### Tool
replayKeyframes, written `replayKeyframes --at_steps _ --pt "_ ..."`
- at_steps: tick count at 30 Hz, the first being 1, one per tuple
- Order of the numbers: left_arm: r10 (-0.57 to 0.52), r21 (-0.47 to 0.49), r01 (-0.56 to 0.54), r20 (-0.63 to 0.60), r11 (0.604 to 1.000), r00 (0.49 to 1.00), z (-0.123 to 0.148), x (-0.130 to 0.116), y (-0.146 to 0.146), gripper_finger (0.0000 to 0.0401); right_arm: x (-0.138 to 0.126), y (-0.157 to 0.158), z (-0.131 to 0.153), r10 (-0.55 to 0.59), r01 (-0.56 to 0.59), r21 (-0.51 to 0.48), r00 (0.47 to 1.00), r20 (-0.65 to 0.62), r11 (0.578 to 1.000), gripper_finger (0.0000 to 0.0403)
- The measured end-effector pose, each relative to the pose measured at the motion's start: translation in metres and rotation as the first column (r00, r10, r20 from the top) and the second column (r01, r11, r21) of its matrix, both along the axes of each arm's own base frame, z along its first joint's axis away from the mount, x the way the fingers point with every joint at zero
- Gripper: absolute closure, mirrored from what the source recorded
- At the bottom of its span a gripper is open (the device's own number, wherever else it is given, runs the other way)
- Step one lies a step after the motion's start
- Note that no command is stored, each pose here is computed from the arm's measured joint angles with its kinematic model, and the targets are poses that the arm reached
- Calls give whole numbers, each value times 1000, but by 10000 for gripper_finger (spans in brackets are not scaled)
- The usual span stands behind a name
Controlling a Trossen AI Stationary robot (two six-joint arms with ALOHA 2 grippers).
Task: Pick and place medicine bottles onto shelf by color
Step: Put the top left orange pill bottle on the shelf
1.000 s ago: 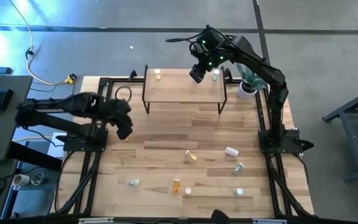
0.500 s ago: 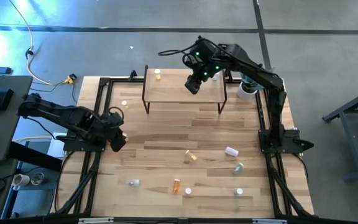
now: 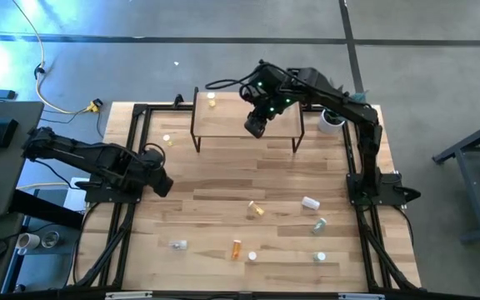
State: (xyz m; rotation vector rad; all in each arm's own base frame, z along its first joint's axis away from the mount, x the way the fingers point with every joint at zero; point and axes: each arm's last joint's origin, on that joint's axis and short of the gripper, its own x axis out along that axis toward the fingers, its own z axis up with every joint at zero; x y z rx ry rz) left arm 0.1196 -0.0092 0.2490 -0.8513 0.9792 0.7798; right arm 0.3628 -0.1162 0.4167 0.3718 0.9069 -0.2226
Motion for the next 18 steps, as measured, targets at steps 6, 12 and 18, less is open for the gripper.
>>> replayKeyframes --at_steps 6,12,18 --pt "151 -3 -151 4 989 989 -3 4 1 205 1 2 0 19 -19 -11 1000 -1 1000 253" --pt "222 8 -222 -61 975 973 -12 15 0 205 0 -2 0 22 -22 -21 1000 -2 1000 253" --pt "178 38 -174 -145 984 973 -21 25 -2 205 -1 -2 0 51 -51 -40 999 -9 998 253"
